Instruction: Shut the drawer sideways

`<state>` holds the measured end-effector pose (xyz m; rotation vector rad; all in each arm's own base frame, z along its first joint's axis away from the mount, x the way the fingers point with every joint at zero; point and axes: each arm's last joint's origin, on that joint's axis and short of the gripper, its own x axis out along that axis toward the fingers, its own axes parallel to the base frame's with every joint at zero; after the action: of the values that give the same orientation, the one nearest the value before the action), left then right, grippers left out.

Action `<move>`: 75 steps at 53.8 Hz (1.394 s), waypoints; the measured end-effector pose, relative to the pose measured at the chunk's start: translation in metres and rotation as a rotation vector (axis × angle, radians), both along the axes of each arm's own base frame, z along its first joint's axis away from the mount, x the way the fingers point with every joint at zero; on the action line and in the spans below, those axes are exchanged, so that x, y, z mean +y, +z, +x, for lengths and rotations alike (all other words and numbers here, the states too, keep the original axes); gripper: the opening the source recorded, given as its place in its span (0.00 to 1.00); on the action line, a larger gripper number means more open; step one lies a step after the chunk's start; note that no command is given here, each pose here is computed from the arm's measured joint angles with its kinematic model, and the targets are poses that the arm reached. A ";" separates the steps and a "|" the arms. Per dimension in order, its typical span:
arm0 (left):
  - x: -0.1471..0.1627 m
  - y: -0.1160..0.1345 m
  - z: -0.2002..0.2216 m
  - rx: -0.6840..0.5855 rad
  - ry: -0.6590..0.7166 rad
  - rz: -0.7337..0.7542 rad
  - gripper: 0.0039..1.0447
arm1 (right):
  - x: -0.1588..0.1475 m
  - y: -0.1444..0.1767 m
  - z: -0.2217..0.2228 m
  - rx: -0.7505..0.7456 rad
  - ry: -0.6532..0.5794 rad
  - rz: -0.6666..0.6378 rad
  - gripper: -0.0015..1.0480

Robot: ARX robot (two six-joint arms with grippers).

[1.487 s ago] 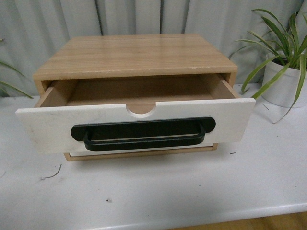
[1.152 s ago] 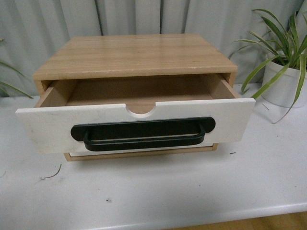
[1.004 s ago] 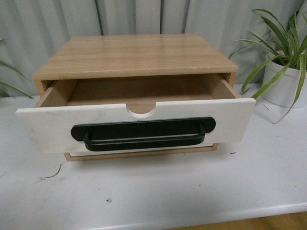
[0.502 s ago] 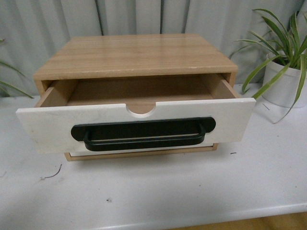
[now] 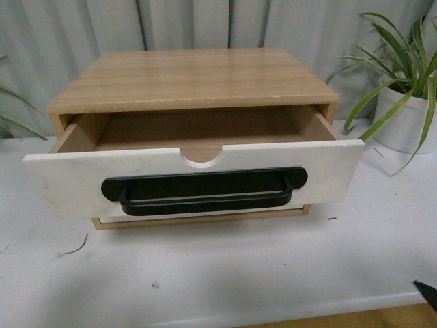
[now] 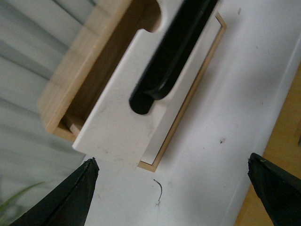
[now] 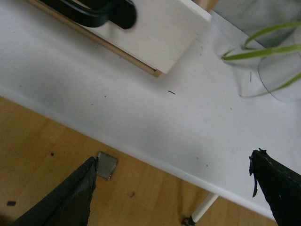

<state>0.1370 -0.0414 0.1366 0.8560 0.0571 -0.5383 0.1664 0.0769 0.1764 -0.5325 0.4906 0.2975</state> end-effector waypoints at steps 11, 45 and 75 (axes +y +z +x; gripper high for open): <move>-0.002 -0.024 0.016 0.039 -0.052 0.190 0.94 | 0.020 -0.007 0.028 0.024 0.141 -0.114 0.94; -0.012 -0.038 0.109 0.036 0.018 0.218 0.94 | 0.060 -0.018 0.109 0.025 0.260 -0.144 0.94; -0.023 -0.027 0.176 -0.015 0.093 0.225 0.94 | 0.059 -0.023 0.164 0.006 0.244 -0.155 0.94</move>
<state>0.3134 -0.0648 0.1094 1.0715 0.1451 -0.4431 0.3307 0.1355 0.1534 -0.7445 0.4569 0.4969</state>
